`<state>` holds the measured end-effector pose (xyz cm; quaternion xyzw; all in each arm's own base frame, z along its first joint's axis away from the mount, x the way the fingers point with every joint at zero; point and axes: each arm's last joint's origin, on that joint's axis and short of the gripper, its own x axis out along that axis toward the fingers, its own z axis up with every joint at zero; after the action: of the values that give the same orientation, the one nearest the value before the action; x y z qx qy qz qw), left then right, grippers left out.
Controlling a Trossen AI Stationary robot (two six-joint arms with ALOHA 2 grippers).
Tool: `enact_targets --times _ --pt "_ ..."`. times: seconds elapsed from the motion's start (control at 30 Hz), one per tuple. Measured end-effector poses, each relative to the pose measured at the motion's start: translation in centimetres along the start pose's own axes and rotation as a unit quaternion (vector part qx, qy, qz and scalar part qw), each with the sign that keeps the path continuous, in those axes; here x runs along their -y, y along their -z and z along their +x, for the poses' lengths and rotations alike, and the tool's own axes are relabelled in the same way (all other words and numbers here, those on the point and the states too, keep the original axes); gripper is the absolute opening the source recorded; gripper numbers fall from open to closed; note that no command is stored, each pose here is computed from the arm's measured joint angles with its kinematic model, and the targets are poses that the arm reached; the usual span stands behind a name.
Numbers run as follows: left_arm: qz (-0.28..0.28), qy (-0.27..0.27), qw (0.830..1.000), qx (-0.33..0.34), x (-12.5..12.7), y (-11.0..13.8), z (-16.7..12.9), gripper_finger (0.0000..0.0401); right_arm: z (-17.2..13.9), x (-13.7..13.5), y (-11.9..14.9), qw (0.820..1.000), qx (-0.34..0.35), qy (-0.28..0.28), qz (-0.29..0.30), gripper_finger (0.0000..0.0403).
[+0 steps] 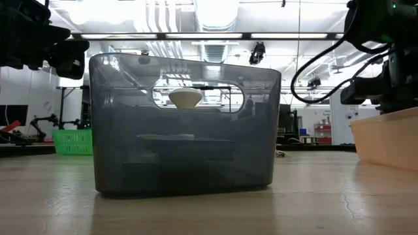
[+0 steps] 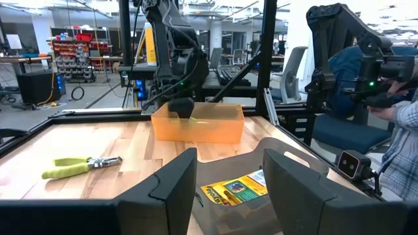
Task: Pick & Place School Supplies
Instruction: Put the green puncher into the orange bin
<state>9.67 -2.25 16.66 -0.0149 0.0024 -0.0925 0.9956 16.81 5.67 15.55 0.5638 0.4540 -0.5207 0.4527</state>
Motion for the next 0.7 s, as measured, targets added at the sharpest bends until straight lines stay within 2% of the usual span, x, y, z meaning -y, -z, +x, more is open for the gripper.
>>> enact_targets --times 0.5,0.7 --pt "0.000 0.000 1.000 0.000 0.0 0.0 0.0 0.0181 0.2 0.2 -0.1 1.000 0.001 0.006 0.010 0.0110" --pt "0.000 0.000 1.000 0.000 0.0 0.0 0.0 0.0181 -1.3 0.4 -0.2 1.000 -0.002 -0.024 0.009 0.0112"
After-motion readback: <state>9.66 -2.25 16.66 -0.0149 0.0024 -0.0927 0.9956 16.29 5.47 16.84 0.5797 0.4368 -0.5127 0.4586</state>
